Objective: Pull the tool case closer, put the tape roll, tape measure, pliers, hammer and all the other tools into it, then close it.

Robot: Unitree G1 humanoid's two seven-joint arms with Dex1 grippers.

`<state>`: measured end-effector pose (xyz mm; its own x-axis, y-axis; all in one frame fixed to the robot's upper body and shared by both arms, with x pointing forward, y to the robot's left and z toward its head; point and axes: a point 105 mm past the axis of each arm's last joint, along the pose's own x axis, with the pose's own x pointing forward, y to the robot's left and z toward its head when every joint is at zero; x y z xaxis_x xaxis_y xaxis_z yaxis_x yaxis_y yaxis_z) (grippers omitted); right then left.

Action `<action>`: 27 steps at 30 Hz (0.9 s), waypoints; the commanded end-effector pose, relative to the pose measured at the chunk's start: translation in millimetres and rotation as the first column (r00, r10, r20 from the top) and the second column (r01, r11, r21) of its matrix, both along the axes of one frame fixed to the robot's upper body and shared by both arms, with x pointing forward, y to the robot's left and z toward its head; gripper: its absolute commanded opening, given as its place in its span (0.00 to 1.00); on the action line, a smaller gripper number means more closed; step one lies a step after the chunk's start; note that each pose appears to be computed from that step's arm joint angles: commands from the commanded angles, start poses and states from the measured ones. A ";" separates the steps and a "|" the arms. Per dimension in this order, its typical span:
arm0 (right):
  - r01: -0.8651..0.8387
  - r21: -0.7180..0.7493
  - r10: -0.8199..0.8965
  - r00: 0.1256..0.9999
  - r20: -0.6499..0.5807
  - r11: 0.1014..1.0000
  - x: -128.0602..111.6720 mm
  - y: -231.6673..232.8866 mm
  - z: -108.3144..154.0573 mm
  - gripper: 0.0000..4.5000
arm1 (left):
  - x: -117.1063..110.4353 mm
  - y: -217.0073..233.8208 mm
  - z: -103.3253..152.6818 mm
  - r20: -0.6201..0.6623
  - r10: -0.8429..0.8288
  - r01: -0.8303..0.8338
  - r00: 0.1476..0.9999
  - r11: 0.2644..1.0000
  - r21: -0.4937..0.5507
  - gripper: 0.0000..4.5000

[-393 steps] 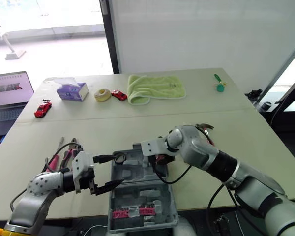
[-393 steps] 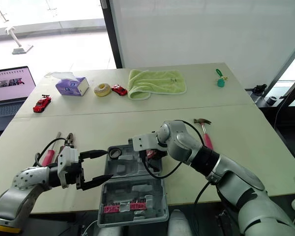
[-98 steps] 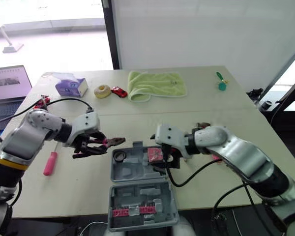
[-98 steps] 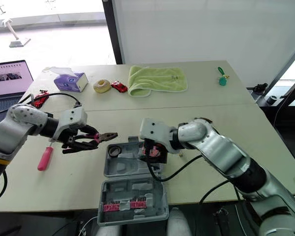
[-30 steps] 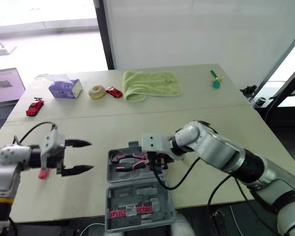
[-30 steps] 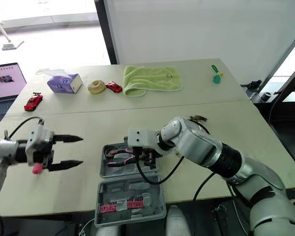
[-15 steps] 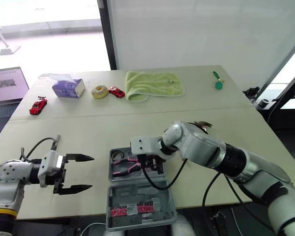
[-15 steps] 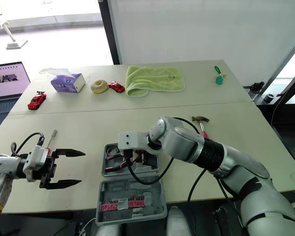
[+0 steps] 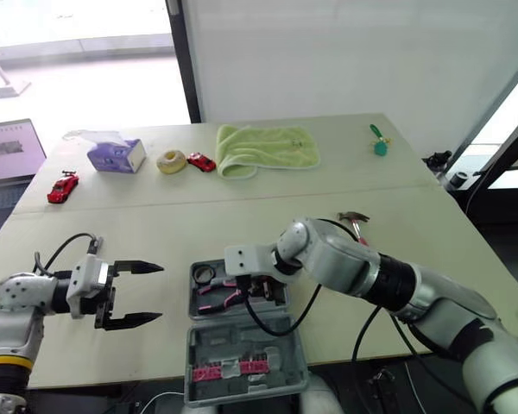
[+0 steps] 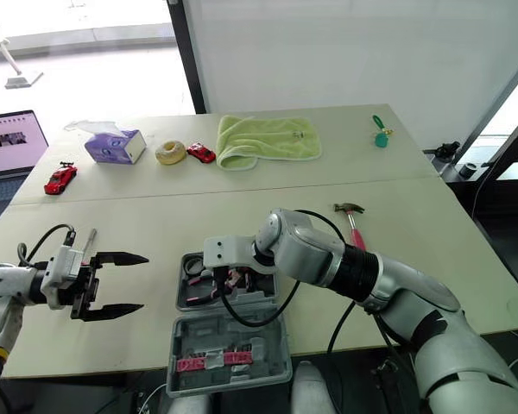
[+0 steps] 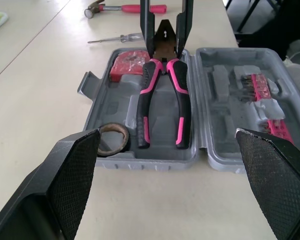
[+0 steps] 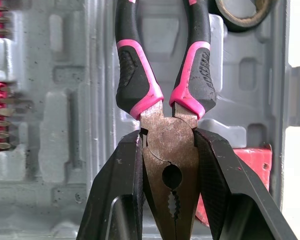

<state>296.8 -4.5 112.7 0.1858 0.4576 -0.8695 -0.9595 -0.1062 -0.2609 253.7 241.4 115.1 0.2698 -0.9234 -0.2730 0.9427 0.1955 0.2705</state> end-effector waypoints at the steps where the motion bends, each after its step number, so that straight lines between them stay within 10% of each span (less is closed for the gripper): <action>1: -0.030 0.020 0.029 0.999 0.025 0.999 1.0 7.7 5.1 0.22 | 0.9 -0.7 12.2 0.042 -0.004 0.005 0.999 1.000 -0.016 1.00; 27: -0.034 -0.002 0.035 0.999 0.018 0.999 6.8 8.2 -15.5 0.22 | 3.9 2.6 11.0 0.028 0.040 -0.040 0.999 0.999 -0.026 1.00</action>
